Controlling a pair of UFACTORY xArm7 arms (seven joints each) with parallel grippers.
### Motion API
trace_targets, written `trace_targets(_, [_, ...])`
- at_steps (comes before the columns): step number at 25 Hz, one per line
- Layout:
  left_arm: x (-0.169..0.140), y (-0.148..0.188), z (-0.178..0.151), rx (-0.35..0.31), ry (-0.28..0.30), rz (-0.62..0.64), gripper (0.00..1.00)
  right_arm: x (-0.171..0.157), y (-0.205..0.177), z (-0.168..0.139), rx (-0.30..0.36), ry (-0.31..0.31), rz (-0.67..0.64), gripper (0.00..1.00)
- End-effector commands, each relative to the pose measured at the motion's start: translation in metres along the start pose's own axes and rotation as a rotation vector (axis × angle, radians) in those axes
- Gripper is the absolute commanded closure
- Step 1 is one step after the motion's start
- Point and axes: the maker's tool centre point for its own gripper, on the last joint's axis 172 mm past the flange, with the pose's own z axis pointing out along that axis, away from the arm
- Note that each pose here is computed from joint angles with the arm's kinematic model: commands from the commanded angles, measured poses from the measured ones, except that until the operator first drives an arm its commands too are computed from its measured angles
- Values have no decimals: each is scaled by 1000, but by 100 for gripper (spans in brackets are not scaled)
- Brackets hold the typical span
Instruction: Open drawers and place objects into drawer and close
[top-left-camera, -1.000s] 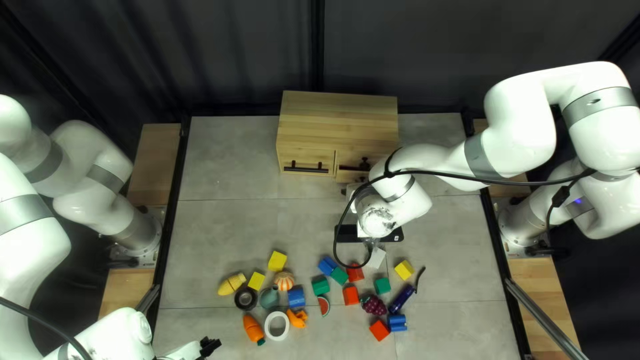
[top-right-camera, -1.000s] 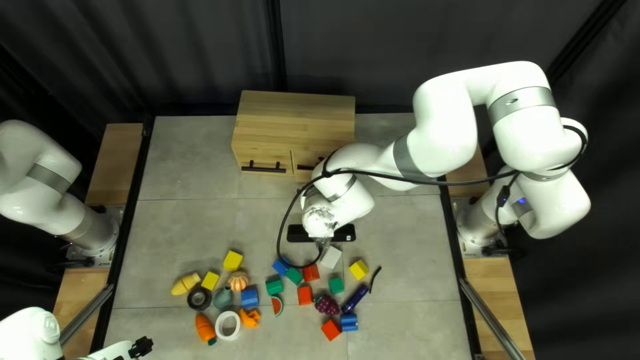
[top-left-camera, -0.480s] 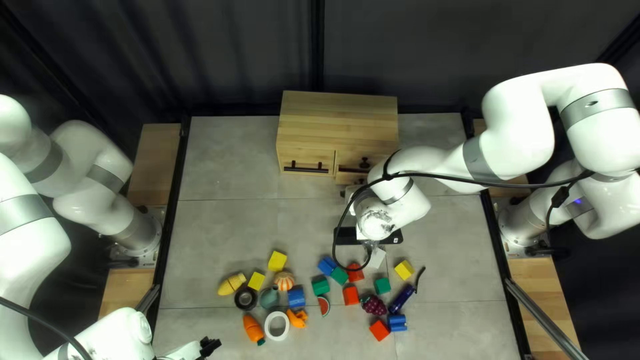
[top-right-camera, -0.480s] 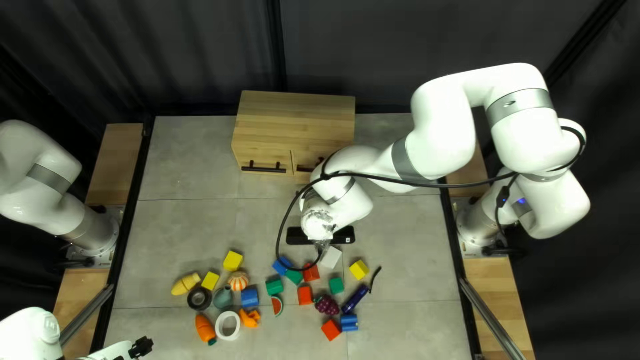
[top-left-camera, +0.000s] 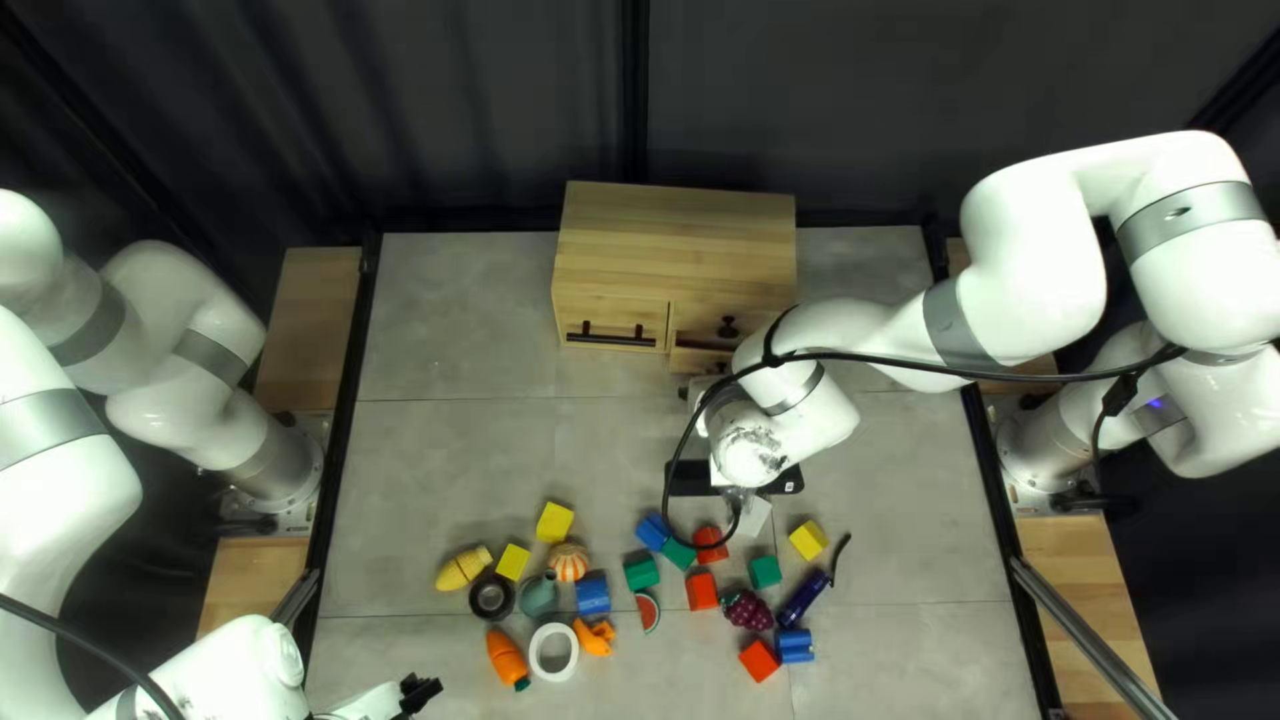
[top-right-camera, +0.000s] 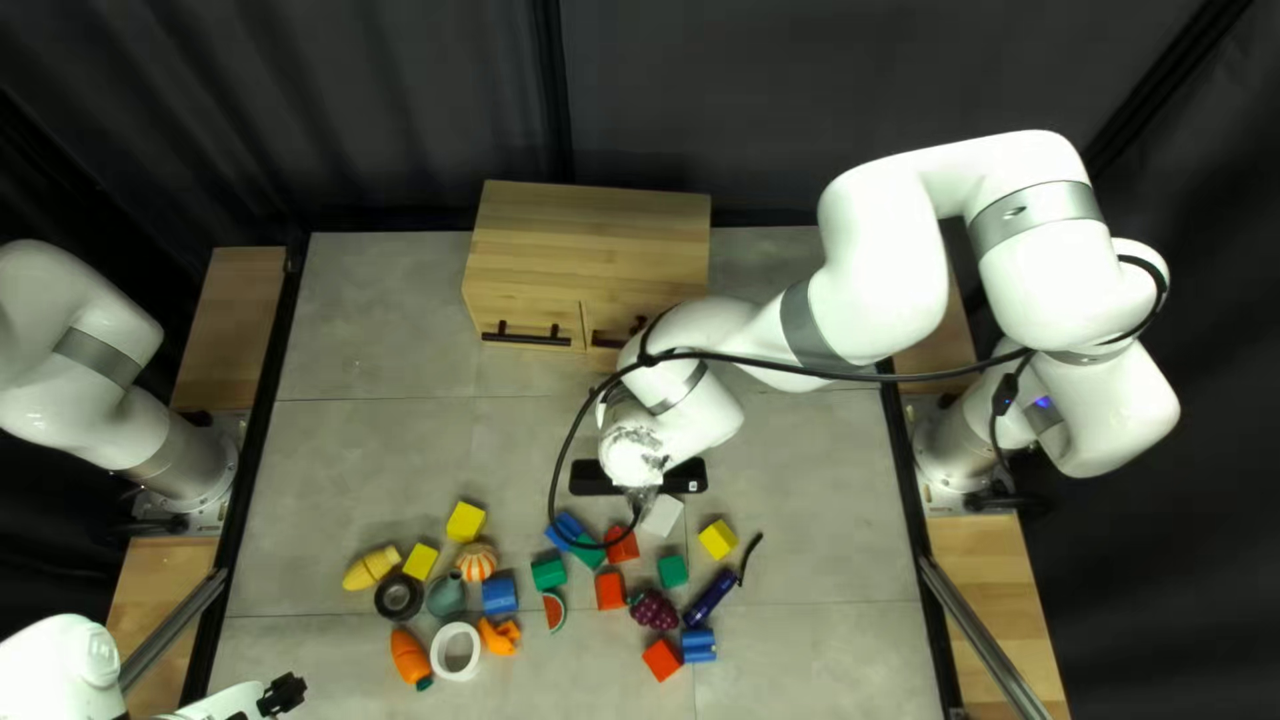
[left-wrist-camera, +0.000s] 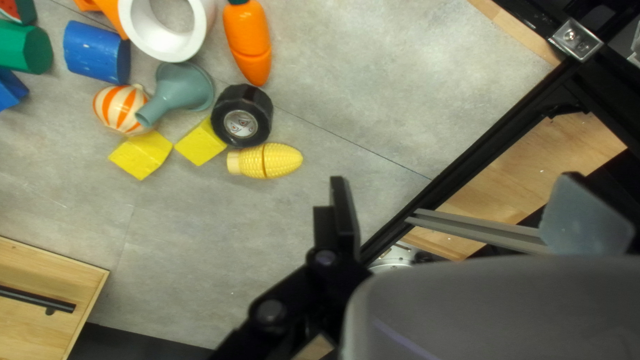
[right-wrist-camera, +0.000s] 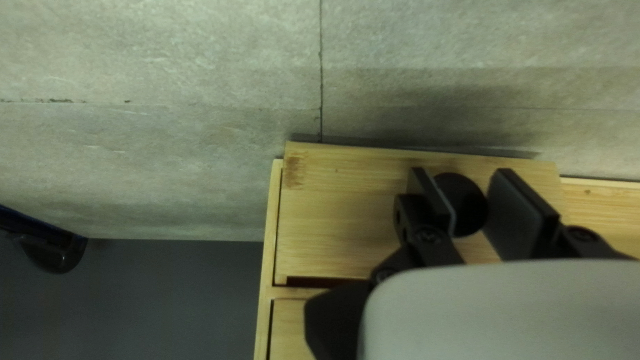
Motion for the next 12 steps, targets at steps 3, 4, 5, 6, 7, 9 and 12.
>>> trace_targets(3, [0, 0, 0, 0, 0, 0, 0, 1, 1, -2, -3, 3, -2, 92])
trace_targets(4, [0, 0, 0, 0, 0, 0, 0, 2, 2, -2, -4, 3, -2, 92])
trace_targets(5, [0, 0, 0, 0, 0, 0, 0, 3, 2, -2, -4, 4, -2, 93])
trace_targets(6, [0, 0, 0, 0, 0, 0, 0, 3, 2, -2, -4, 4, -3, 93])
trace_targets(7, [0, 0, 0, 0, 0, 0, 0, 4, 3, -2, -4, 5, -3, 92])
trace_targets(9, [0, 0, 0, 0, 0, 0, 0, 5, 4, -3, -6, 7, -4, 92])
trace_targets(12, [0, 0, 0, 0, 0, 0, 0, 6, 4, -4, -6, 9, -5, 92])
